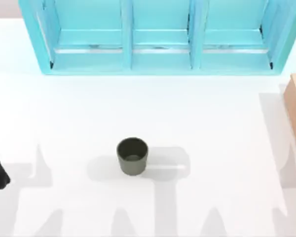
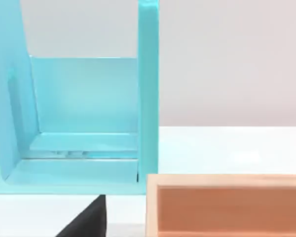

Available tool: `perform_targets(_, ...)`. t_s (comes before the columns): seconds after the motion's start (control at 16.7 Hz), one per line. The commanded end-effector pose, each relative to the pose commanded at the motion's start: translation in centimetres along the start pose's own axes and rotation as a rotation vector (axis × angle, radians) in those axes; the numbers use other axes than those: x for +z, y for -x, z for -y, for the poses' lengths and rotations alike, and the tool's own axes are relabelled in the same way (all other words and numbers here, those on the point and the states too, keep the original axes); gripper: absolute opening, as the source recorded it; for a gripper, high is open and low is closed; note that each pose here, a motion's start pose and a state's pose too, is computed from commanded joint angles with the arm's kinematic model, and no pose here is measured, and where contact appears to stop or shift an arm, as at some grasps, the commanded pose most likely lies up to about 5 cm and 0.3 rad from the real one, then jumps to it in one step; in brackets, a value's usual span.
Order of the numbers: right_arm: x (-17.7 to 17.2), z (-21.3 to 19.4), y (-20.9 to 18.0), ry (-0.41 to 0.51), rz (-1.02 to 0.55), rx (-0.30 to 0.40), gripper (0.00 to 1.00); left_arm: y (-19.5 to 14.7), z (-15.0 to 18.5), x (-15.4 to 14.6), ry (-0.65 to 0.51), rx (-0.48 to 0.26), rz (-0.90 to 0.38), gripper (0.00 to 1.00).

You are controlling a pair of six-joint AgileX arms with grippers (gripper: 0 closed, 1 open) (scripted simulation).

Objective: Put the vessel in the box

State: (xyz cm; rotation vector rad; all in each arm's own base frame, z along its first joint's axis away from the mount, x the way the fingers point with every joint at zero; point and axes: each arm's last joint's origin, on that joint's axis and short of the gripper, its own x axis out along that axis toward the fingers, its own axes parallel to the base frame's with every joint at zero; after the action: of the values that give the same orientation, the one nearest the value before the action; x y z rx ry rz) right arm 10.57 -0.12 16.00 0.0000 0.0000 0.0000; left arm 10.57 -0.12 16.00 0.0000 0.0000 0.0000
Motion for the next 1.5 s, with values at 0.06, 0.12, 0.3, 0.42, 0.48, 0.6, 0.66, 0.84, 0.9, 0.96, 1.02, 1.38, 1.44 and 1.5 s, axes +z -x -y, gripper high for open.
perform_targets(0.06,0.0,0.0,0.0,0.0,0.0,0.0,1.0,0.0,0.0,0.0,0.0,0.0,0.0,1.0)
perform_targets(0.12,0.0,0.0,0.0,0.0,0.0,0.0,1.0,0.0,0.0,0.0,0.0,0.0,0.0,1.0)
perform_targets(0.3,1.1,-0.3,0.0,-0.02,-0.022,0.035,1.0,0.0,0.0,0.0,0.0,0.0,0.0,1.0)
perform_targets(0.42,2.9,-0.8,-0.1,-0.052,-0.066,0.085,1.0,0.0,0.0,0.0,0.0,0.0,0.0,1.0)
perform_targets(0.48,3.9,-1.1,-0.2,-0.07,-0.098,0.114,1.0,0.0,0.0,0.0,0.0,0.0,0.0,1.0)
perform_targets(0.6,6.3,-1.8,-0.7,-0.114,-0.192,0.179,1.0,0.0,0.0,0.0,0.0,0.0,0.0,1.0)
perform_targets(0.66,7.4,-2.3,-1.2,-0.135,-0.252,0.211,1.0,0.0,0.0,0.0,0.0,0.0,0.0,1.0)
perform_targets(0.84,10.4,-4.4,-3.4,-0.192,-0.499,0.297,1.0,0.0,0.0,0.0,0.0,0.0,0.0,1.0)
perform_targets(0.9,11.2,-5.3,-4.5,-0.204,-0.6,0.317,1.0,0.0,0.0,0.0,0.0,0.0,0.0,1.0)
perform_targets(0.96,11.7,-6.5,-5.6,-0.212,-0.711,0.33,1.0,0.0,0.0,0.0,0.0,0.0,0.0,1.0)
perform_targets(1.02,12.0,-7.8,-6.9,-0.213,-0.829,0.334,1.0,0.0,0.0,0.0,0.0,0.0,0.0,1.0)
perform_targets(1.38,9.6,-18.1,-14.2,-0.087,-1.502,0.181,1.0,0.0,0.0,0.0,0.0,0.0,0.0,1.0)
perform_targets(1.44,8.8,-20.1,-15.1,-0.049,-1.581,0.134,1.0,0.0,0.0,0.0,0.0,0.0,0.0,1.0)
perform_targets(1.5,7.9,-22.0,-15.9,-0.011,-1.646,0.087,1.0,0.0,0.0,0.0,0.0,0.0,0.0,1.0)
